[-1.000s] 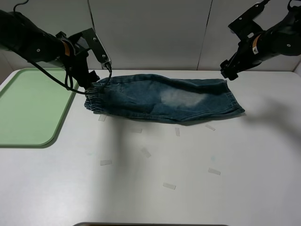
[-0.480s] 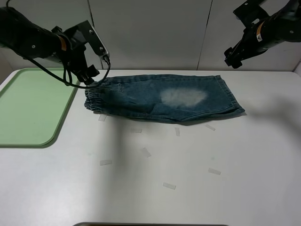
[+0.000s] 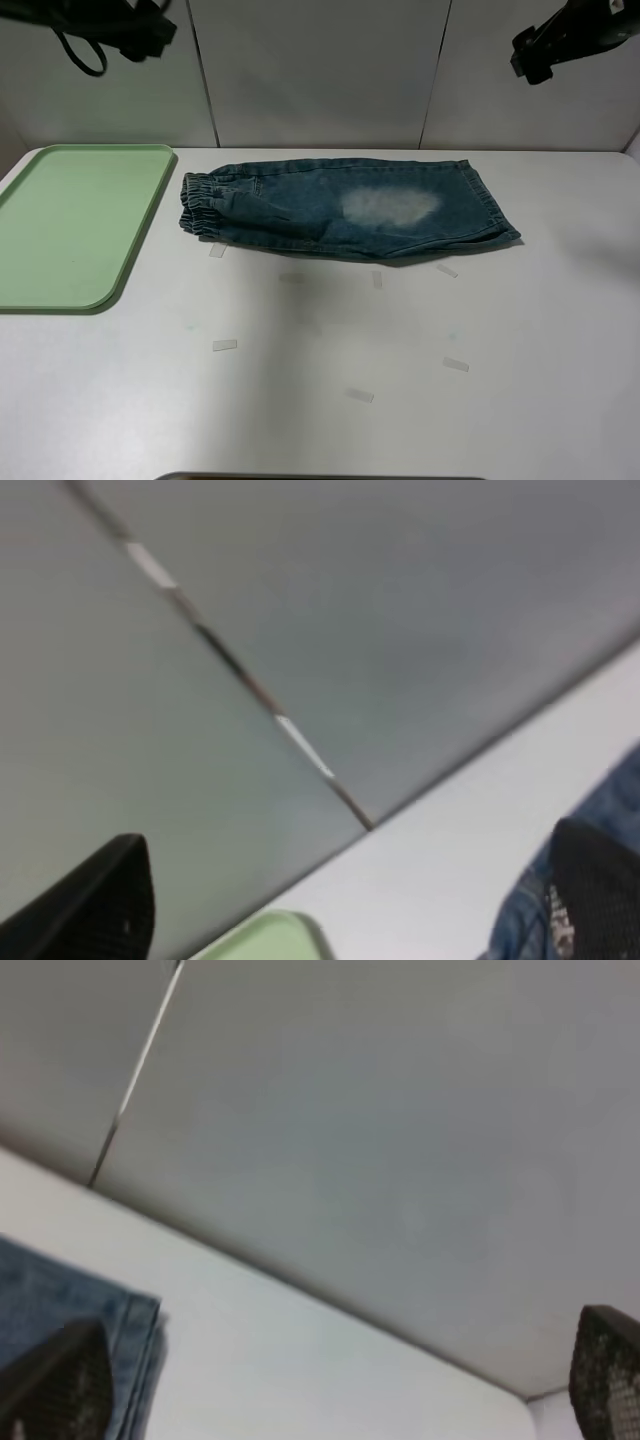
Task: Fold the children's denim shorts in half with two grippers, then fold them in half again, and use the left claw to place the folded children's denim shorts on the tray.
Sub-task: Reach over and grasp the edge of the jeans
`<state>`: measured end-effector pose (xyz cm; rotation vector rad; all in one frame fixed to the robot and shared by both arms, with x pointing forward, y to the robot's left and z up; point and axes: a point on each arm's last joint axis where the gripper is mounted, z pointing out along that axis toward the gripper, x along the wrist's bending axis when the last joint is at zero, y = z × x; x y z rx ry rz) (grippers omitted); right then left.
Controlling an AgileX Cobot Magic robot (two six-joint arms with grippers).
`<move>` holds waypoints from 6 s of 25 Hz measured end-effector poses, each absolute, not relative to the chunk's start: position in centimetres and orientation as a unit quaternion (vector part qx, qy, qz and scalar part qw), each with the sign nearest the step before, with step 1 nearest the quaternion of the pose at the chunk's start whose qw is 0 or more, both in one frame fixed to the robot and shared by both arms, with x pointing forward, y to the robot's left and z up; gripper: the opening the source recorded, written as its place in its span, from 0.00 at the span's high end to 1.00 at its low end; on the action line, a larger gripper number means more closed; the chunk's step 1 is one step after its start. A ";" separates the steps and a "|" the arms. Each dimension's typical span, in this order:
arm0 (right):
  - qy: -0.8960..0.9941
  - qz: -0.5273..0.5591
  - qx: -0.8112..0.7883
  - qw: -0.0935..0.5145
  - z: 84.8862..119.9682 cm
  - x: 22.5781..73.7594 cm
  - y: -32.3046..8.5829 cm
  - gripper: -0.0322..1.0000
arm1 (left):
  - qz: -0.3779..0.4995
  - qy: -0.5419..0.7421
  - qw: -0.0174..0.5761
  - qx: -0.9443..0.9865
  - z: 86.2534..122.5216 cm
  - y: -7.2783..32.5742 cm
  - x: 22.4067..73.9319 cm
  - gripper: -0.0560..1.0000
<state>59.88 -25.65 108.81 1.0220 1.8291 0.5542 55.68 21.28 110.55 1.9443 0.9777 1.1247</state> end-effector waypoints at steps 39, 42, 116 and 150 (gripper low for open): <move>0.685 0.304 0.431 0.503 119.4 48.6 -24.2 0.30 | 0.290 0.492 0.453 0.685 110.2 32.6 19.1 0.07; 0.685 0.304 0.431 0.503 119.4 48.6 -24.2 0.30 | 0.260 0.470 0.449 0.714 108.7 31.5 19.9 0.07; 0.715 0.328 0.612 0.084 103.2 62.4 -24.0 0.30 | 0.255 0.546 0.377 0.703 103.6 29.7 22.7 0.08; 0.734 0.188 0.649 0.067 88.6 69.6 -30.8 0.30 | 0.255 0.546 0.377 0.703 103.6 29.7 22.7 0.08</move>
